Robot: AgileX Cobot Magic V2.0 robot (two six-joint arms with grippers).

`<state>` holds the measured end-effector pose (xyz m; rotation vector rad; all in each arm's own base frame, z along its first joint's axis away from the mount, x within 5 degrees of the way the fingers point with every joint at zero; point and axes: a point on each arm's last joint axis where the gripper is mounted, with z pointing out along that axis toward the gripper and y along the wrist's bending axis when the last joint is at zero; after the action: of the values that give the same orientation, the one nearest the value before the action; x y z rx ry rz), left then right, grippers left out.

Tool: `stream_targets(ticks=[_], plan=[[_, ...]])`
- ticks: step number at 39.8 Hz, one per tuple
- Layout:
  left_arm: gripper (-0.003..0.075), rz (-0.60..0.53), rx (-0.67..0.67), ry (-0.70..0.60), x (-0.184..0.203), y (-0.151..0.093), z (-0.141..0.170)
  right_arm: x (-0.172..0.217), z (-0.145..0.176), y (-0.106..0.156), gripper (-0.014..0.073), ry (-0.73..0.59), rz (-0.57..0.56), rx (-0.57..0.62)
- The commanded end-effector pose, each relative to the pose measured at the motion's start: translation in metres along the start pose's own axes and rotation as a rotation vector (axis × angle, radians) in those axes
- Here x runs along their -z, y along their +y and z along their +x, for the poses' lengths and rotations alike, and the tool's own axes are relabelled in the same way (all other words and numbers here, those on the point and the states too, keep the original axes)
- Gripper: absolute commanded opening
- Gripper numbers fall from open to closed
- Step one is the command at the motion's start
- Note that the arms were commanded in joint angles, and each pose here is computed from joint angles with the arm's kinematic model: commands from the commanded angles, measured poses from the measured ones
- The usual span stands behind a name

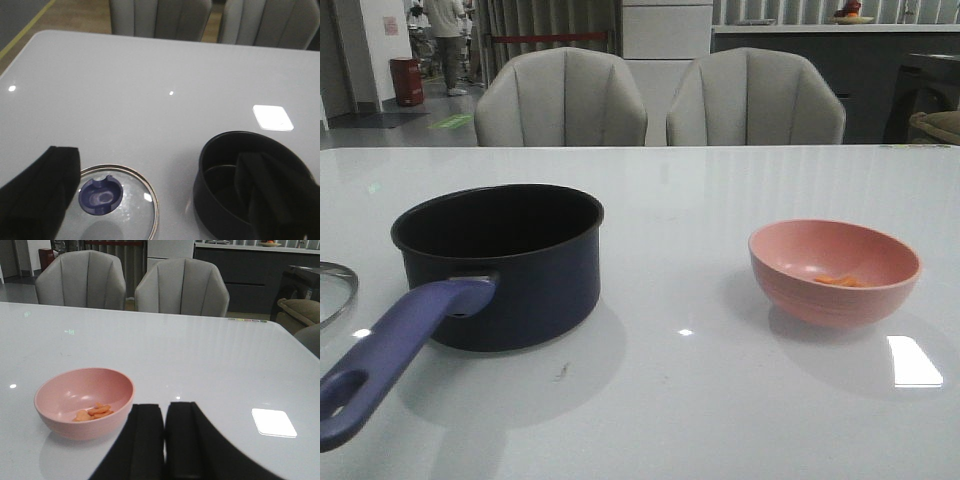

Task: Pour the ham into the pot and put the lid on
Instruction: 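Set the glass lid down on the table beside the saucepan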

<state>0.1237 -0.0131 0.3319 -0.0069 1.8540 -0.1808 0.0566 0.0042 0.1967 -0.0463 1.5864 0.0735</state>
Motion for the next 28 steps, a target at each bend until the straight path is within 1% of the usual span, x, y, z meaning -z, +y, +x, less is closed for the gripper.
stream_targets(ticks=[1, 5, 13, 17, 28], plan=[[0.0655, 0.028, -0.003, -0.14, 0.021, -0.003, -0.002, 0.002, -0.01, 0.0, 0.0176, -0.1, 0.005, 0.018], [0.0655, 0.042, -0.013, -0.192, 0.039, -0.003, 0.014, 0.002, -0.01, 0.0, 0.0176, -0.1, 0.005, 0.018], [0.0655, 0.118, -0.039, -0.257, 0.053, -0.004, 0.042, 0.002, -0.01, 0.0, 0.0176, -0.1, 0.005, 0.018], [0.0655, 0.154, -0.041, -0.295, 0.056, -0.004, 0.049, 0.002, -0.01, 0.0, 0.0176, -0.1, 0.005, 0.018], [0.0655, 0.245, -0.051, -0.293, 0.056, -0.009, 0.054, 0.002, -0.012, 0.0, 0.0176, -0.121, 0.004, 0.018]])
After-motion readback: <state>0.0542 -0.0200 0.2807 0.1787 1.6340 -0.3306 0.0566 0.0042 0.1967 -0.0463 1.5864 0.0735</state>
